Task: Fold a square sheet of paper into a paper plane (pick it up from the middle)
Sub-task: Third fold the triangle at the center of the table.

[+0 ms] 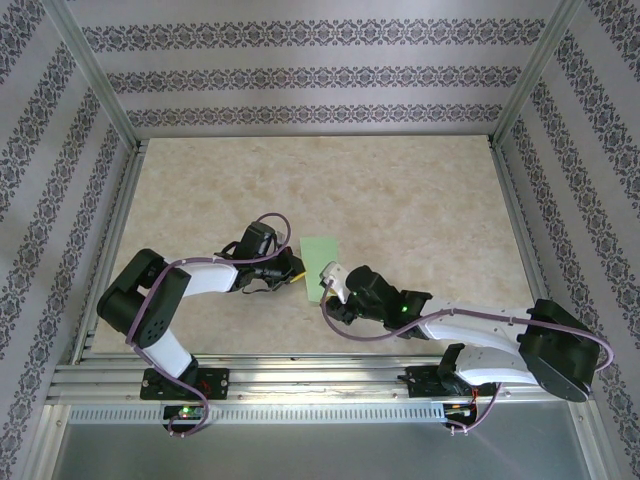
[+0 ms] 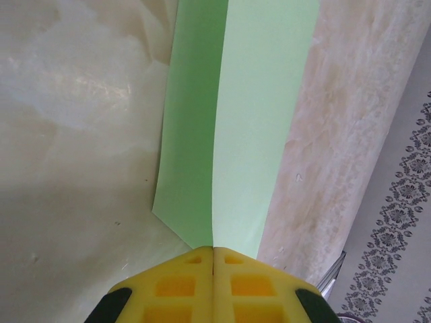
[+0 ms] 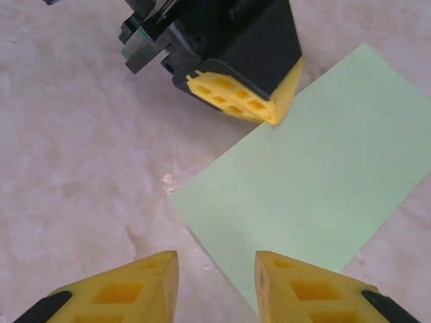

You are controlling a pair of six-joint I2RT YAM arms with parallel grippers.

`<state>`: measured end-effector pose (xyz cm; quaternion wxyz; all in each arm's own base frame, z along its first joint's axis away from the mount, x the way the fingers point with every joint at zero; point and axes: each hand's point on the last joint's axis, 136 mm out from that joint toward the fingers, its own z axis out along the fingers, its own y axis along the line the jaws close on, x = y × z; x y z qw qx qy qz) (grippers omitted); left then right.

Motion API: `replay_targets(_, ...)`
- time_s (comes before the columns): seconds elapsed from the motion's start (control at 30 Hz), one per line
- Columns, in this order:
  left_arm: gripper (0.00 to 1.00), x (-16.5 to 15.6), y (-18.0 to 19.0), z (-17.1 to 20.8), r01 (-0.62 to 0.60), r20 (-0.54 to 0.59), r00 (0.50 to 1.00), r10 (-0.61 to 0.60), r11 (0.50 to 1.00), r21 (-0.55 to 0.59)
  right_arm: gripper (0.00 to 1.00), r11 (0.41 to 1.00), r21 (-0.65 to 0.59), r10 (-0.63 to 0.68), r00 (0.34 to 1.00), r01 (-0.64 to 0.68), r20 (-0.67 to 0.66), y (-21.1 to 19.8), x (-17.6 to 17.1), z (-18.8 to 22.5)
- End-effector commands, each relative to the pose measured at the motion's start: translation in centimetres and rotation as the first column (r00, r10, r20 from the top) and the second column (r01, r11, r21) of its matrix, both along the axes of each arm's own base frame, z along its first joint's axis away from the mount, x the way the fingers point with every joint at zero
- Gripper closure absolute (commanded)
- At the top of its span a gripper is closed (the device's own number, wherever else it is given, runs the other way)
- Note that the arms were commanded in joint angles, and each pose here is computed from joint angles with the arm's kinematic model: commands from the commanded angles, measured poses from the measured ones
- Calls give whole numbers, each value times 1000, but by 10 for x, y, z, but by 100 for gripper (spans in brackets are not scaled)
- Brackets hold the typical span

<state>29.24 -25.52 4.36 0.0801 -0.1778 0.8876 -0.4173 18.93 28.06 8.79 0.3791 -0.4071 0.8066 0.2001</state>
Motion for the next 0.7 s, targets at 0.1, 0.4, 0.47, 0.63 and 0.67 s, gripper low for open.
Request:
replay_targets(0.1, 100, 7, 5, 19, -10, 58, 998, 10, 1000, -7, 62, 999, -43, 28, 985, -21, 170, 3, 10, 15)
replay_targets(0.4, 100, 5, 6, 18, -10, 53, 999, 10, 1000, -4, 56, 982, -163, 134, 952, -91, 275, 13, -7, 13)
replay_targets(0.47, 100, 5, 6, 18, -10, 48, 999, 10, 1000, -8, 54, 981, -165, 147, 949, -104, 277, 13, -10, 12)
replay_targets(0.63, 100, 5, 5, 20, -12, 46, 999, 12, 1000, -15, 47, 981, -159, 151, 948, -109, 281, 14, -15, 7)
replay_targets(0.67, 100, 5, 5, 19, -13, 45, 999, 13, 1000, -16, 46, 981, -157, 159, 947, -118, 279, 15, -16, 6)
